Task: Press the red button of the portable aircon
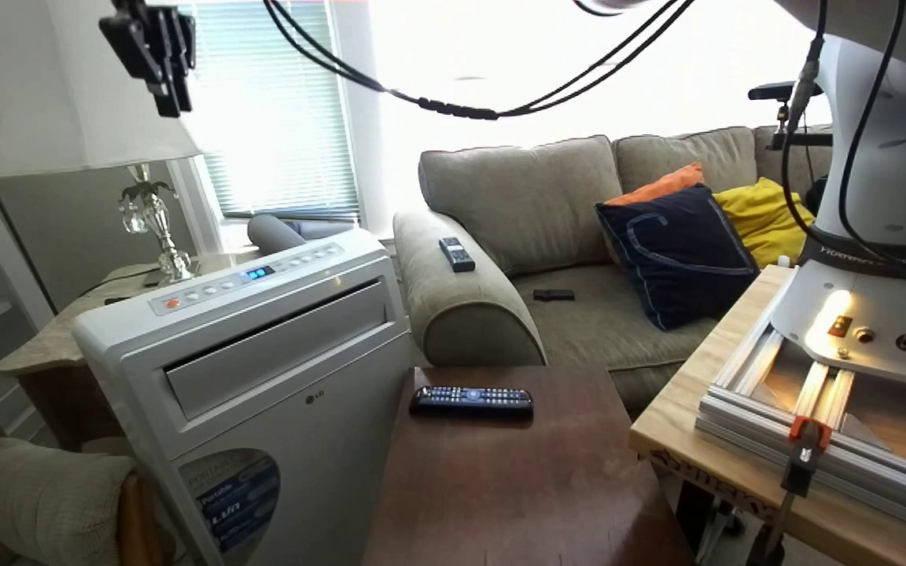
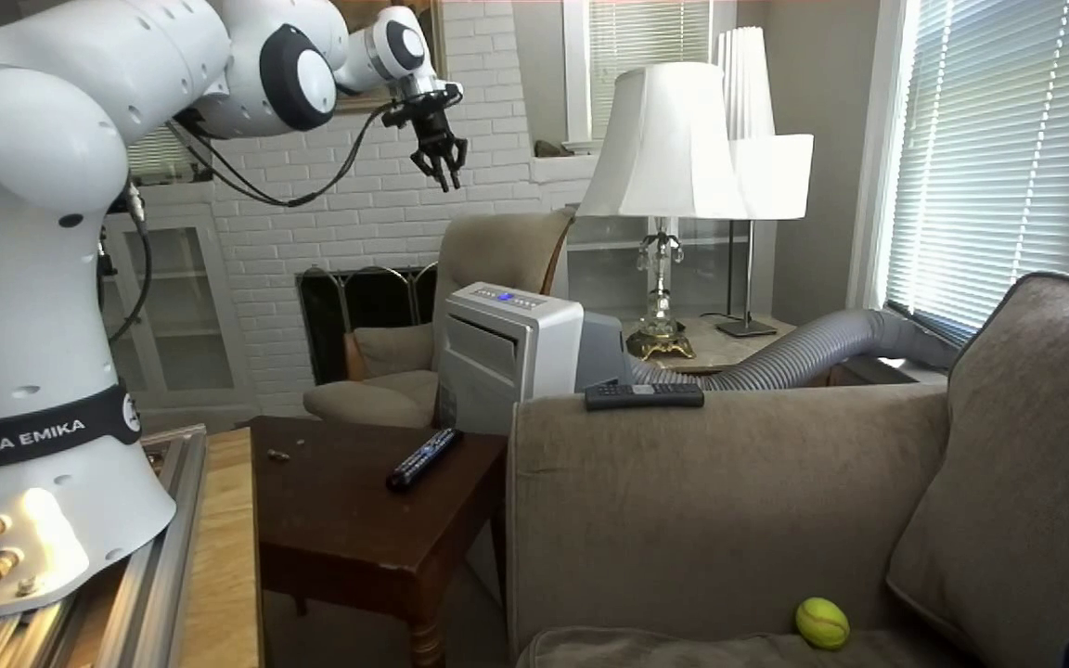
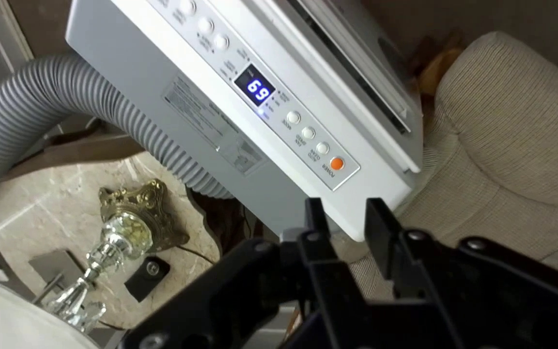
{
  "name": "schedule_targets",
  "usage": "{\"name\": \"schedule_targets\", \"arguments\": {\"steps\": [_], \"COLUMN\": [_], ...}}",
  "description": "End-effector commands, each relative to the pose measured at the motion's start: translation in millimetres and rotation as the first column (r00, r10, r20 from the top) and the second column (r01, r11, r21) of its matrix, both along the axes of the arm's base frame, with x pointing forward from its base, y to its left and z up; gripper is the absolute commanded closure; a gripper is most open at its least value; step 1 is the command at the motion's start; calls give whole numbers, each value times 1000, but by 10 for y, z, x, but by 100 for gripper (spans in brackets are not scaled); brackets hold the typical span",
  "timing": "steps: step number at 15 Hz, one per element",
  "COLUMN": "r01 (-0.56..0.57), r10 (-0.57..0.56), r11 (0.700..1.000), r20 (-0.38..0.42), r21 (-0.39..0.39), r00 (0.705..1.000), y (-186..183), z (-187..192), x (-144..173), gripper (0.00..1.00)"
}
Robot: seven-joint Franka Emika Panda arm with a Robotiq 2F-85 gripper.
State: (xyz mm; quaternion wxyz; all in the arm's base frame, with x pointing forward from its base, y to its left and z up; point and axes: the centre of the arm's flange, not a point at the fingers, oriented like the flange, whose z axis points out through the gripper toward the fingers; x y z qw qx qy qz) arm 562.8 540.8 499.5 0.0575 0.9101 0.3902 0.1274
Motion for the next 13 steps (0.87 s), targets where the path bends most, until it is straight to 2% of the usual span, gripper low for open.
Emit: {"name": "schedule_targets", "arguments": {"steps": [1, 3, 6, 9, 12, 13], "r01": [104, 199, 354, 490, 603, 540], "r10": [-103, -195, -345, -476, -583, -529], "r11": [995, 980, 935, 868, 784, 836], "r20": [-108, -137, -151, -151, -160, -120], "r21": [3, 17, 37, 81, 145, 93], "r00": [989, 971, 926, 867, 797, 840], "y": [-578, -694, -866, -1025, -1183, -652], "z": [279, 477, 713, 918, 1104, 1349], "x": [-592, -745, -901, -951, -925, -478], "gripper": [40, 26, 4, 0, 0, 0]}}
